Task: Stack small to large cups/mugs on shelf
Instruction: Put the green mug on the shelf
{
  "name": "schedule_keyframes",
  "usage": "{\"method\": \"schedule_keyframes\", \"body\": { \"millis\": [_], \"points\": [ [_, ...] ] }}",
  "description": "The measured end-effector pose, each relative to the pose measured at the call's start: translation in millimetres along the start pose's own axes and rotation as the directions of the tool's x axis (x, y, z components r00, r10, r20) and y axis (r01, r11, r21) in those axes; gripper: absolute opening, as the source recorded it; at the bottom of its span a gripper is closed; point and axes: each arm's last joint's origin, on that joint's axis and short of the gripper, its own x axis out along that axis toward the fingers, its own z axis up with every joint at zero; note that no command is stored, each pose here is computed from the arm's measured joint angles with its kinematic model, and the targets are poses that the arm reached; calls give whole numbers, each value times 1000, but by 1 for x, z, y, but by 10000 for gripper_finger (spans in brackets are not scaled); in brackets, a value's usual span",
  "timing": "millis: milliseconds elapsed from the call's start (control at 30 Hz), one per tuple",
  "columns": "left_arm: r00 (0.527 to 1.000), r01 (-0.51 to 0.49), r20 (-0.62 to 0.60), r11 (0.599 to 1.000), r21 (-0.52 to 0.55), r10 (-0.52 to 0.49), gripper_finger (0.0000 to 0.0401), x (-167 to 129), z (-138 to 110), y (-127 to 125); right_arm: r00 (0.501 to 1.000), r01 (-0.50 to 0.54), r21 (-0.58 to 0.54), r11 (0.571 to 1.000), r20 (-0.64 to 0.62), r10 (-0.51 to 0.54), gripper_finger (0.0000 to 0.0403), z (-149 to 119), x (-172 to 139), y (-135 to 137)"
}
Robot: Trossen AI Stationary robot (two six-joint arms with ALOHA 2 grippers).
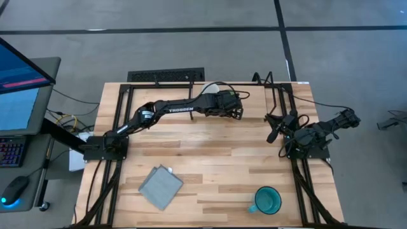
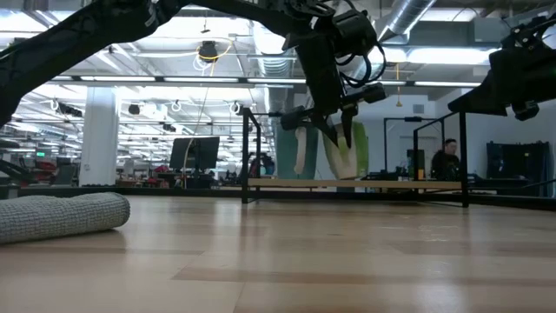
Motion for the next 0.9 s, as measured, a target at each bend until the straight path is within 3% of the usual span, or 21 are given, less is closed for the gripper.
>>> {"method": "schedule_keyframes", "body": {
  "millis": [267,633,900],
  "points": [
    [1000,1,0,1000,-3,-1,56,0,0,0,1000,0,0,1000,0,0,74,0,0,0],
    [1000,9,-5,1000,-8,-9,124,0,0,-1,1000,0,0,1000,0,0,74,0,0,0],
    [998,55,11,998,-23,-55,140,-1,2,-5,1000,0,0,1000,0,0,74,0,0,0]
  ]
}}
